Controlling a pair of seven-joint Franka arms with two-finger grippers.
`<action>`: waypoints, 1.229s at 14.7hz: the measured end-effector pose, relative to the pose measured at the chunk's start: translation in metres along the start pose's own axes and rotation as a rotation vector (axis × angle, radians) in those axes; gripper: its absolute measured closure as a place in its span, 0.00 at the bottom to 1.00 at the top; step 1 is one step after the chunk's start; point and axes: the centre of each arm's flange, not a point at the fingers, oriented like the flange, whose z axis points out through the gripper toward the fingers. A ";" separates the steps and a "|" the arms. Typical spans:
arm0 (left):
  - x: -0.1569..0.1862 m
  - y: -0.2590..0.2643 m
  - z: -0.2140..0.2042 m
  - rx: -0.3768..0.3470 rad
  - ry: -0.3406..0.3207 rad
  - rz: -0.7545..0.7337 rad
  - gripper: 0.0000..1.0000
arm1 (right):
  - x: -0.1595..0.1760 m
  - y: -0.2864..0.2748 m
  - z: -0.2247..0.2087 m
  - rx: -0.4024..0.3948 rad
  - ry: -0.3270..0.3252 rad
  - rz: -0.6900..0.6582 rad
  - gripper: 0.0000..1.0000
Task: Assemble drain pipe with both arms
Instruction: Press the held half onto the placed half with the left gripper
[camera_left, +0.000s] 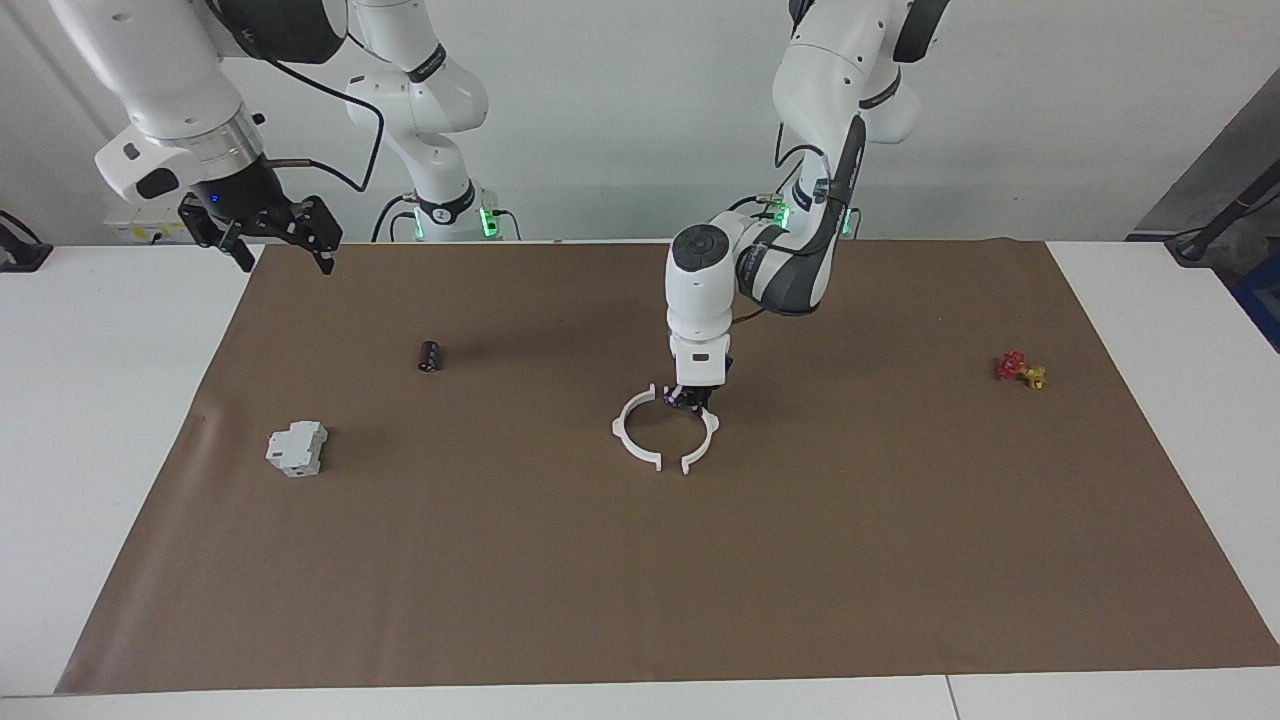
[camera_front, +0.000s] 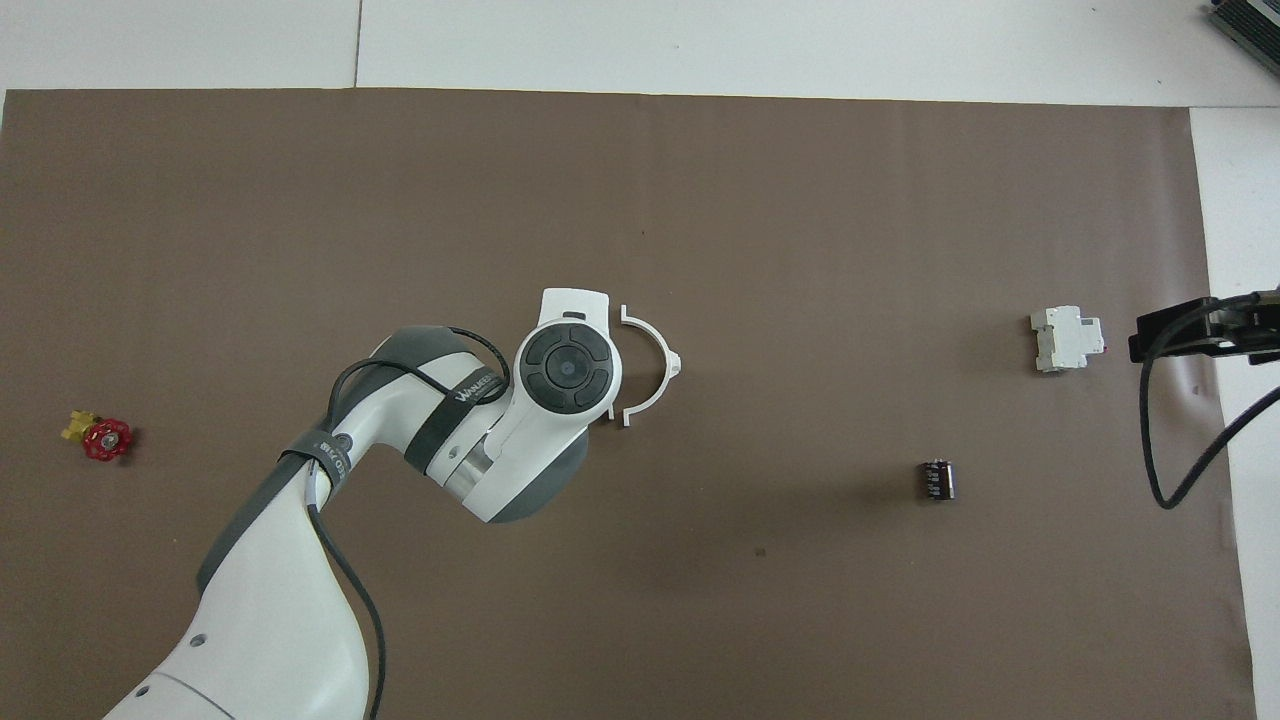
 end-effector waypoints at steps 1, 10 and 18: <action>-0.001 0.001 0.000 -0.001 0.000 0.002 0.93 | 0.000 0.000 0.000 0.000 0.000 0.000 0.00; -0.006 0.005 -0.004 -0.033 0.005 0.005 0.93 | 0.000 0.000 0.000 0.000 0.000 0.000 0.00; -0.009 0.005 0.000 -0.036 0.004 0.010 0.93 | 0.000 0.000 0.000 0.000 0.000 0.000 0.00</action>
